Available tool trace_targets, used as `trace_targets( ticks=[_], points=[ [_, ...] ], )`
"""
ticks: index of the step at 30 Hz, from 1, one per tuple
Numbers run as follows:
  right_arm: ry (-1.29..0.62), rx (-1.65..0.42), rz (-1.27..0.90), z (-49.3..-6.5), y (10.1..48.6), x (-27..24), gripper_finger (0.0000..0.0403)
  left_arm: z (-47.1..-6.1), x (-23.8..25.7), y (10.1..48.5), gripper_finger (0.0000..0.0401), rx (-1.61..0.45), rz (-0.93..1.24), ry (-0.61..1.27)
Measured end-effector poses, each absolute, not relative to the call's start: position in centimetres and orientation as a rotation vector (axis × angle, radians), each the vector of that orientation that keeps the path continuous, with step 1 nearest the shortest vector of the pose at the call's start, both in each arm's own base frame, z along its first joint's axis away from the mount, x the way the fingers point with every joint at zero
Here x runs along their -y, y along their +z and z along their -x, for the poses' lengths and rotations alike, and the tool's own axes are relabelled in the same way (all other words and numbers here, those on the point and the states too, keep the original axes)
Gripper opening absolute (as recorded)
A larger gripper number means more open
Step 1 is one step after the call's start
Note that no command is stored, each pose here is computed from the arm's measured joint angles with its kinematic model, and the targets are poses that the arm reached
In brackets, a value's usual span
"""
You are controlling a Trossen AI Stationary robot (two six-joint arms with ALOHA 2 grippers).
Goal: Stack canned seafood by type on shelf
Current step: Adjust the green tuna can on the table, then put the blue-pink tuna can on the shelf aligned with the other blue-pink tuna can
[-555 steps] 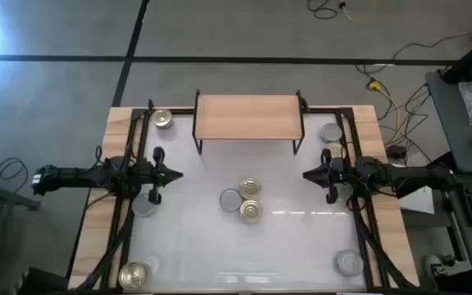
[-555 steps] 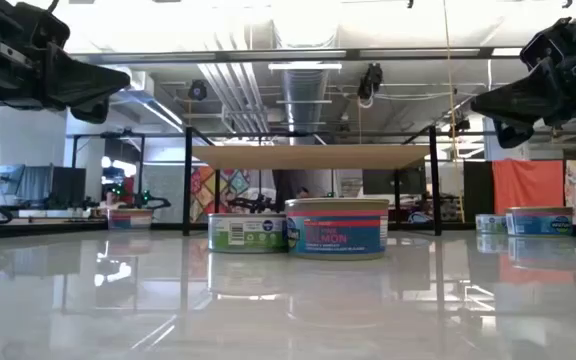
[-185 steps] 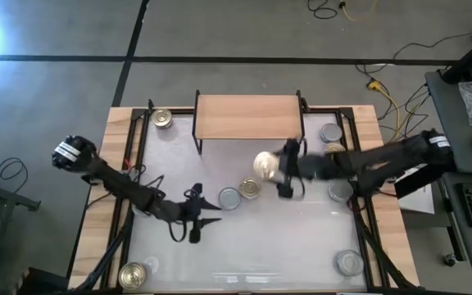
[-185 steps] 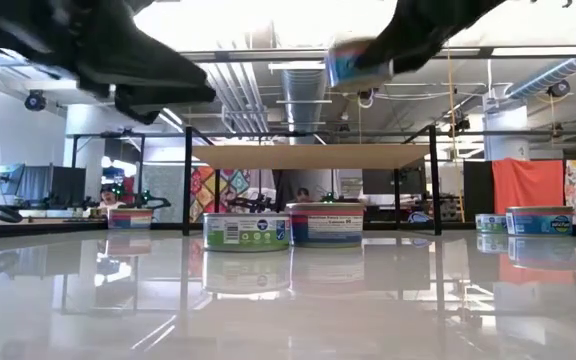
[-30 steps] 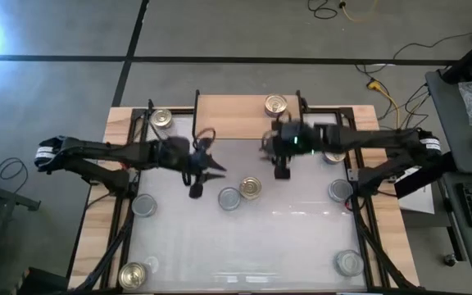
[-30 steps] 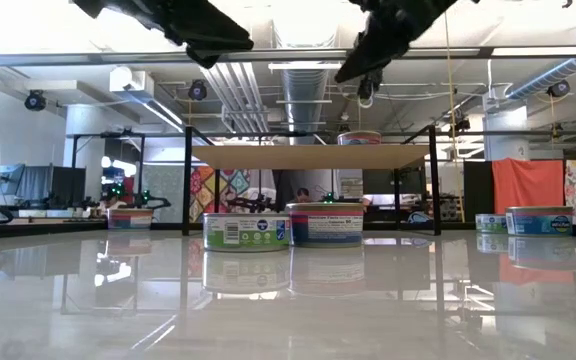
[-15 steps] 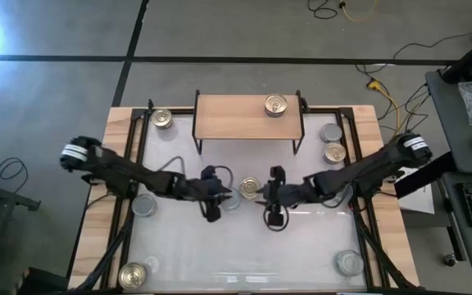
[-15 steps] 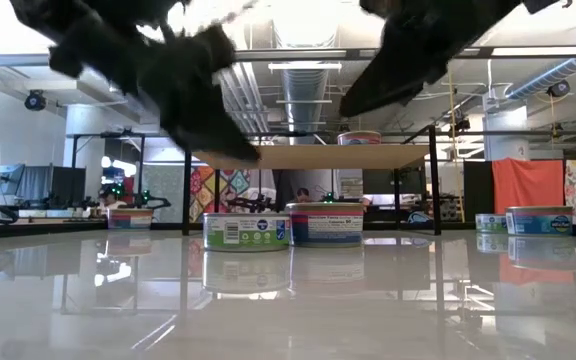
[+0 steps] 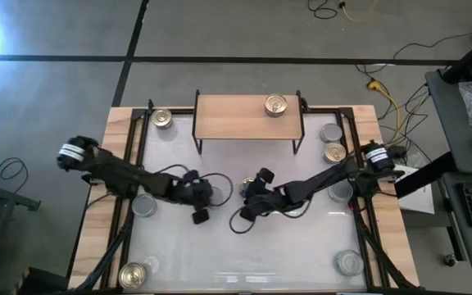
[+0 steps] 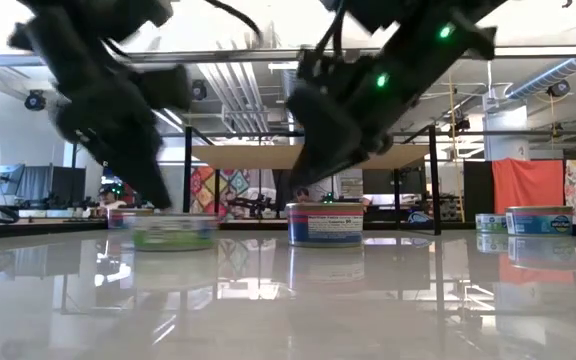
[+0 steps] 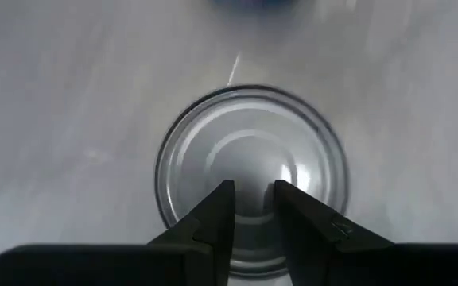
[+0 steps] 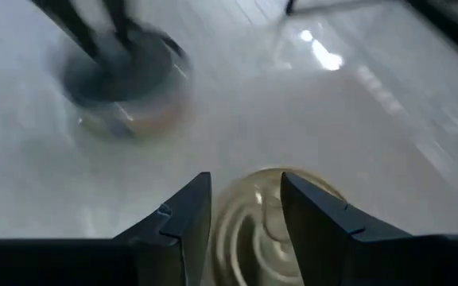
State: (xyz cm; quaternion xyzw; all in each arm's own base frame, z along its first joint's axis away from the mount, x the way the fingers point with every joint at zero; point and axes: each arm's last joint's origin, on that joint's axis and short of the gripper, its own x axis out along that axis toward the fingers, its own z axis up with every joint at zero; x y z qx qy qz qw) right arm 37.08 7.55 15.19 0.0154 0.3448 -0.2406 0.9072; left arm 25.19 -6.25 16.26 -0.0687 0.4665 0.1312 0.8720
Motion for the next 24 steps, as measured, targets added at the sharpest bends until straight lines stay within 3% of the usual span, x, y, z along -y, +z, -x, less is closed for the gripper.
trace_targets(
  ticks=[5, 10, 17, 24],
  points=[
    [-0.528, -0.761, -0.042, -38.4, 14.2, -6.5, 0.0149, -22.0, 7.1, 19.5, 0.0075, -0.884, 0.178, 0.366],
    [-0.377, -0.813, -0.099, -38.7, 13.9, -7.3, 0.0152, -21.4, 9.4, 20.8, 0.0075, -0.668, 0.224, 0.29],
    [-0.051, -0.896, -0.126, -36.7, 15.8, -12.0, 0.0144, -23.4, 11.5, 19.1, 0.0075, -0.558, 0.21, 0.214],
    [0.039, -0.882, -0.072, -32.9, 19.7, -16.0, 0.0159, -26.8, 13.1, 17.4, 0.0075, -0.593, 0.11, 0.203]
  ],
)
